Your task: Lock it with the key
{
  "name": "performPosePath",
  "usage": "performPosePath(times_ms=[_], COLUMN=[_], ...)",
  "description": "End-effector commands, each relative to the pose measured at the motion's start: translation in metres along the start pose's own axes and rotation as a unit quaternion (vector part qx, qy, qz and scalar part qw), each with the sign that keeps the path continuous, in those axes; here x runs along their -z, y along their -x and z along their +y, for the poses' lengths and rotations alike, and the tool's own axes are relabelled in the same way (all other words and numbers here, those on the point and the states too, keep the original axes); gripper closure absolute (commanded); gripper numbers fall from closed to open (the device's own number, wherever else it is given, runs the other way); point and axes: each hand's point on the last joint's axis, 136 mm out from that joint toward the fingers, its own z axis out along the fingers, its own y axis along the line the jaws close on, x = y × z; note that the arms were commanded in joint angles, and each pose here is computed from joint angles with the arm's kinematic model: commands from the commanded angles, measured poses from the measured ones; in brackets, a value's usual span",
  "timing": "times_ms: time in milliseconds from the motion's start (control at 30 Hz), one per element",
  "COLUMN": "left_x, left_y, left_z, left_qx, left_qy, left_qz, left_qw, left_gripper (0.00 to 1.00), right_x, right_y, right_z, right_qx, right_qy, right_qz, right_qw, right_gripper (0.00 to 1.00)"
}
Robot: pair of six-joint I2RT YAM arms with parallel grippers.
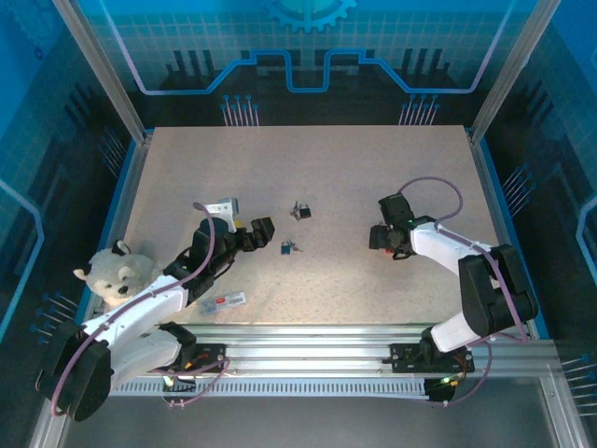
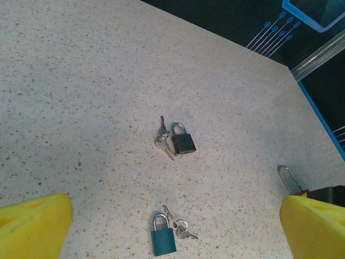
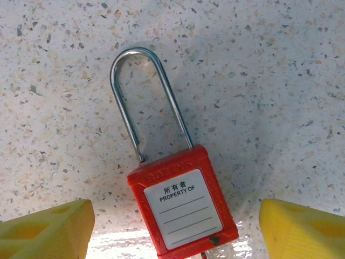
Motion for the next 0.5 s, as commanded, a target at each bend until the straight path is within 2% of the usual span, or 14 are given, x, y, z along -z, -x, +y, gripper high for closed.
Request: performPosePath(times_ms=[0, 467], left_x=[-0.001, -0.0001], left_y=[0.0061, 0.0064], left_z=[-0.0063, -0.0085], left_qx=[0.001, 0.002], left_qy=[-0.01, -0.014], left_qz=[-0.002, -0.001], left_qw=[1.0, 1.0], left_gripper=[0.01, 0.01], right_x=[-0.0017, -0.0053], right_y=[0.007, 0.0052], right_z=[-0.0015, 0.0023], right_qx=[-0.003, 0.001], right_qy=[0.0, 0.008], right_qz=[0.001, 0.012], right_qw=[1.0, 1.0], right_gripper=[0.23, 0.35])
